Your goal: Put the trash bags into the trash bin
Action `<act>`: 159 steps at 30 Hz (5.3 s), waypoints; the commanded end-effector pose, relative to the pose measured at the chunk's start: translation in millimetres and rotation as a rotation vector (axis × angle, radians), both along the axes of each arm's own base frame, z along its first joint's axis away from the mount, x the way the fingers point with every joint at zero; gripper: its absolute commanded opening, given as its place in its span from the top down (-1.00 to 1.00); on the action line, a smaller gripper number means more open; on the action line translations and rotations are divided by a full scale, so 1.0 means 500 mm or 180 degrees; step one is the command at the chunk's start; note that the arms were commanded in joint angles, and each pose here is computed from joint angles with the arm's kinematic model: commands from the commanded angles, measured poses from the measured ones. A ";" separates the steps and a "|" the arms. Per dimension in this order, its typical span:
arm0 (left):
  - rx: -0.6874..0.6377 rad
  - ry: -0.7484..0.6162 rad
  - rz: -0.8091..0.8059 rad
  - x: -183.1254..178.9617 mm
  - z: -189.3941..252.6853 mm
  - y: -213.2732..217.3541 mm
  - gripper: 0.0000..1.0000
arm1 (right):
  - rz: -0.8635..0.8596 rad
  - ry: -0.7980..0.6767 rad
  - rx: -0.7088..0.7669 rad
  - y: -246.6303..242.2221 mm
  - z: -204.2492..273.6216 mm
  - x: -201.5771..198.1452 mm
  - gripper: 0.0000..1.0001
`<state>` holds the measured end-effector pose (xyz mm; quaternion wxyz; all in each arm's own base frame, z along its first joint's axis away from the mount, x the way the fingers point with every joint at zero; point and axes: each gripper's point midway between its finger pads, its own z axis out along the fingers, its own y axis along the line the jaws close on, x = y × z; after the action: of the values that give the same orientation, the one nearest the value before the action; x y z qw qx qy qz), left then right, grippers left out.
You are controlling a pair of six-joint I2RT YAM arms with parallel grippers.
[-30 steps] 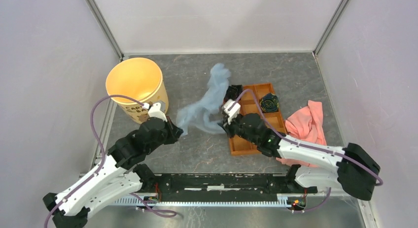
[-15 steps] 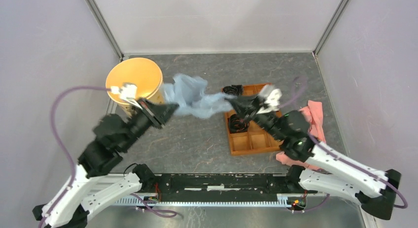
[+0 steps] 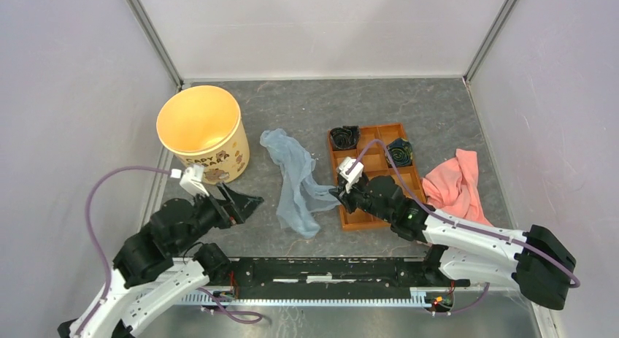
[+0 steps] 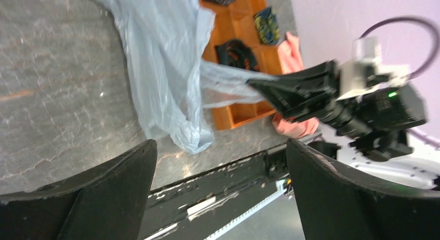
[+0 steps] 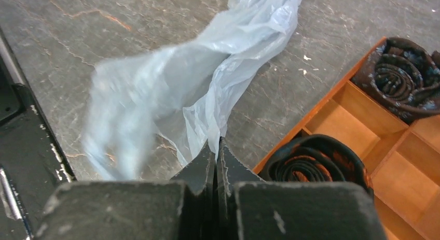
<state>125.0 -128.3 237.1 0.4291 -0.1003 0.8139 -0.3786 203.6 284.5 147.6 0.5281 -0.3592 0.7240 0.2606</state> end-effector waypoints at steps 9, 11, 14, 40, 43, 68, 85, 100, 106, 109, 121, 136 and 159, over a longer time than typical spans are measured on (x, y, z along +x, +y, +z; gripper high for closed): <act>0.1248 0.0225 -0.0693 0.111 -0.003 -0.132 -0.98 | 0.0145 0.0292 0.0465 0.043 0.074 -0.022 0.94; 0.1292 0.0285 -0.0633 0.130 -0.039 -0.153 -0.93 | 0.0058 0.0312 0.0568 0.038 0.084 -0.019 0.93; 0.1321 0.0253 -0.0290 0.155 -0.075 -0.151 -0.82 | 0.0034 0.0324 0.0675 0.035 0.089 -0.021 0.93; 0.1538 0.0486 0.0057 0.153 -0.222 -0.116 0.94 | -0.0020 0.0519 0.0051 -0.008 -0.018 -0.038 0.69; 0.1260 0.0391 0.0016 0.131 -0.218 -0.109 0.96 | -0.0061 0.0597 -0.0295 -0.031 -0.053 -0.040 0.47; 0.0832 0.0155 -0.0043 0.090 -0.185 -0.081 0.96 | 0.0066 0.0380 -0.0597 0.143 -0.062 0.026 0.01; 0.1448 -0.1713 0.0143 0.394 0.538 -0.180 0.96 | -0.0875 -0.1226 0.0575 0.007 0.666 0.314 0.99; 0.1510 -0.0039 0.0093 0.253 -0.059 -0.085 0.96 | -0.0158 0.0201 0.0489 0.059 0.099 0.139 0.99; 0.1205 -0.1244 0.0004 0.327 0.338 -0.141 0.96 | -0.0349 -0.0893 0.0813 0.067 0.499 0.218 0.99; 0.0668 -0.1984 -0.0337 0.299 0.572 -0.193 0.96 | -0.0211 -0.1447 0.1160 0.059 0.735 0.194 0.99; 0.1411 -0.0035 0.0244 0.229 -0.042 -0.052 0.96 | 0.0337 0.0231 0.1075 0.091 0.152 0.051 0.99; 0.0142 -0.2013 -0.0391 0.208 0.551 -0.156 0.96 | 0.0453 -0.1213 0.1711 0.079 0.648 0.037 0.99; 0.0871 -0.0715 0.0391 0.228 0.188 -0.046 0.96 | 0.0154 -0.0435 0.1215 0.077 0.351 0.057 0.99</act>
<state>229.5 -167.2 406.9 0.5917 -0.0158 0.7377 -0.3248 225.4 323.0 405.9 0.6732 -0.2920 0.5473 0.4025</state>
